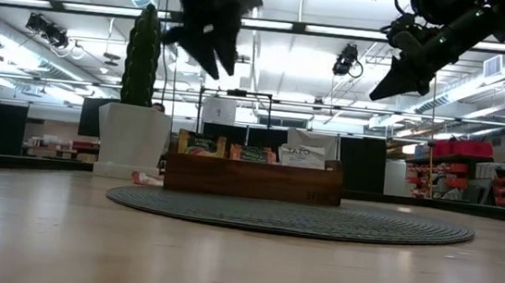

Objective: Pick & Place Tea
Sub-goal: Put the orange tea bag into the left section of the wooden organizer

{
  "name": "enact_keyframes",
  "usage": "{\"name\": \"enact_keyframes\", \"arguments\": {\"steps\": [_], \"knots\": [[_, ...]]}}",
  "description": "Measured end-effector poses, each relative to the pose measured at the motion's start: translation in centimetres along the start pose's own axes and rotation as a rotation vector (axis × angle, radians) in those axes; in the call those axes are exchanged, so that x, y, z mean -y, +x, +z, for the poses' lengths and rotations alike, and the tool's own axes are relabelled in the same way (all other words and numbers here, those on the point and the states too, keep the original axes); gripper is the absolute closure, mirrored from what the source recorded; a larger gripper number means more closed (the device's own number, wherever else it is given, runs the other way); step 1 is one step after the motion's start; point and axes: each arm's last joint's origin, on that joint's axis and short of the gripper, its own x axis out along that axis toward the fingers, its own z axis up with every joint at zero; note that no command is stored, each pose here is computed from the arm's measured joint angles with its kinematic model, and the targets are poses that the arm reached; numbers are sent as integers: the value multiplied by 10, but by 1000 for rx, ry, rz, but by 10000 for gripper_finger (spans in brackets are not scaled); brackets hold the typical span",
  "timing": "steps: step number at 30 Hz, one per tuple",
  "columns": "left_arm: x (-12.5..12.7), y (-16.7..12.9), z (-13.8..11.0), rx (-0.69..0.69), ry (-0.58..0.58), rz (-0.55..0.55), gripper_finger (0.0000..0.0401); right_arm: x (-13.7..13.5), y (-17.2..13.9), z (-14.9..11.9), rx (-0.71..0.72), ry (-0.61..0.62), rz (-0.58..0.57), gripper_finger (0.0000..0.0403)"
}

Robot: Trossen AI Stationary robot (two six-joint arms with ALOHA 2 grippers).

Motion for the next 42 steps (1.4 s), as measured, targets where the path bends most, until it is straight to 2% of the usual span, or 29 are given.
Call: {"name": "enact_keyframes", "arguments": {"steps": [5, 14, 20, 26, 34, 42], "knots": [[0, -23, -29, 109, -113, -93, 223, 0, 0, 0, 0, -34, 5, 403], [-30, -14, -87, 141, -463, -152, 224, -1, 0, 0, 3, -52, 63, 403], [-56, 4, -128, 145, -723, -72, 224, -1, 0, 0, 0, -49, 61, 403], [-75, 23, -149, 116, -920, 15, 224, -1, 0, 0, -2, -47, 61, 403], [-102, 46, -164, 116, -1048, 132, 224, -1, 0, 1, 12, -47, 60, 403], [-117, 60, -152, 165, -1002, 83, 224, -1, 0, 1, 14, -36, 57, 403]]}}
